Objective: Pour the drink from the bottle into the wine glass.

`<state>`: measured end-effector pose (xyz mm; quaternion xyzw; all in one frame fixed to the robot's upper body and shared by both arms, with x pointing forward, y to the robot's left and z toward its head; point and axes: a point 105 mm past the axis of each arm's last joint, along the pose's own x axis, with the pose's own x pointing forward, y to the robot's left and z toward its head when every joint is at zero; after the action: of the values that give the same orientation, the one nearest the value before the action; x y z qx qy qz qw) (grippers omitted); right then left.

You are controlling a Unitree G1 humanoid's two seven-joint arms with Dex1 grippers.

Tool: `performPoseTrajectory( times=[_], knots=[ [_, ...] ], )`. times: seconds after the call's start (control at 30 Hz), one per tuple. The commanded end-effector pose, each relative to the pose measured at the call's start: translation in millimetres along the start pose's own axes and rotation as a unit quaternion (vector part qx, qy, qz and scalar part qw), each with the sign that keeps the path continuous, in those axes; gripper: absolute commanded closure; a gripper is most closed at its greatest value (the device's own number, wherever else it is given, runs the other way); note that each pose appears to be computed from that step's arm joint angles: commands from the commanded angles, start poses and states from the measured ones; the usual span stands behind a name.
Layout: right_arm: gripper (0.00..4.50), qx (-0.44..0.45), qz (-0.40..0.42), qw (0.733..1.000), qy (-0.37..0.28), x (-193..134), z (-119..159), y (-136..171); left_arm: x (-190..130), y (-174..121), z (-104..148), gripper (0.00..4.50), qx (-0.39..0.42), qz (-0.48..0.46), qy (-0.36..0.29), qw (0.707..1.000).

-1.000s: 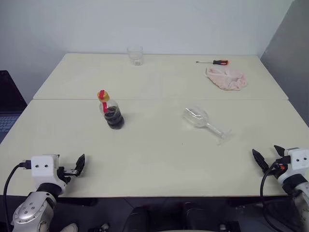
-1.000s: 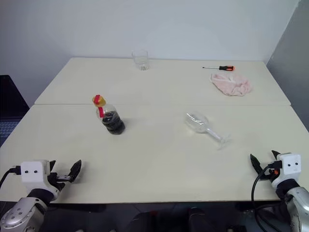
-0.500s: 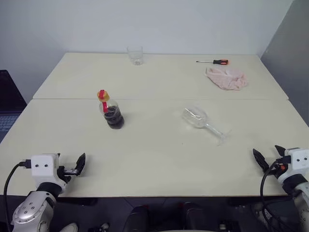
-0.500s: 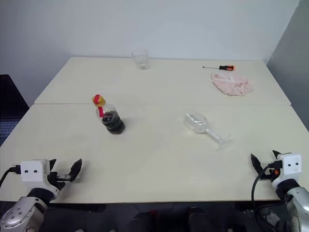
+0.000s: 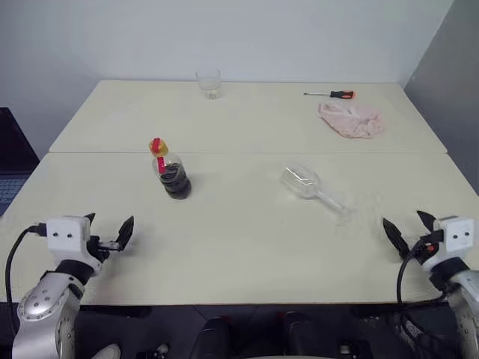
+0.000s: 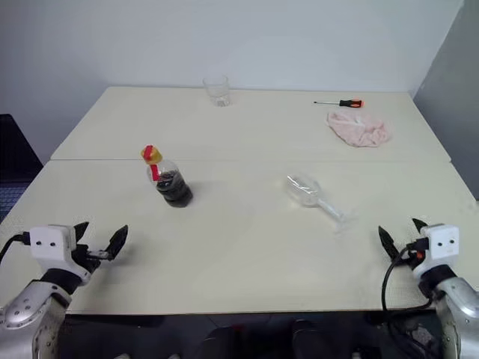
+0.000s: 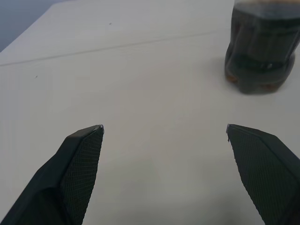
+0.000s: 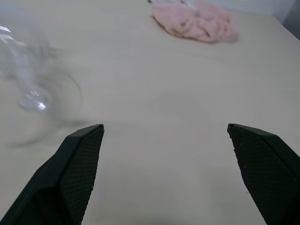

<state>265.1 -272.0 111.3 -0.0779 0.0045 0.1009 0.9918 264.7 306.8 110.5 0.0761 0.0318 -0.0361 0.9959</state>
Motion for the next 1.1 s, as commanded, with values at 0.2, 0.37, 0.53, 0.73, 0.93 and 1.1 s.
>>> performPoseTrajectory(
  times=[0.2, 0.37, 0.53, 0.73, 0.93, 1.1],
  knots=[
    [0.0, 0.011, 0.036, 0.998, -0.049, 12, 36, 23, 18, -26, 24, 0.04, -0.037, -0.104, -0.045, 0.993],
    [0.0, 0.022, 0.089, 0.994, -0.054, 12, 48, 43, 25, -35, 28, 0.04, -0.024, -0.132, -0.051, 0.99],
    [0.0, 0.051, 0.163, 0.984, -0.058, 5, 59, 65, 28, -38, 28, 0.04, -0.017, -0.146, -0.051, 0.988],
    [0.0, 0.064, 0.266, 0.96, -0.053, -4, 69, 98, 37, -43, 33, 0.04, -0.01, -0.163, -0.057, 0.985],
    [0.0, 0.056, 0.322, 0.943, -0.057, -6, 78, 118, 43, -48, 32, 0.04, 0.01, -0.172, -0.054, 0.984],
    [0.0, 0.057, 0.351, 0.932, -0.068, -5, 85, 127, 48, -49, 31, 0.04, 0.023, -0.169, -0.054, 0.984]
  ],
)
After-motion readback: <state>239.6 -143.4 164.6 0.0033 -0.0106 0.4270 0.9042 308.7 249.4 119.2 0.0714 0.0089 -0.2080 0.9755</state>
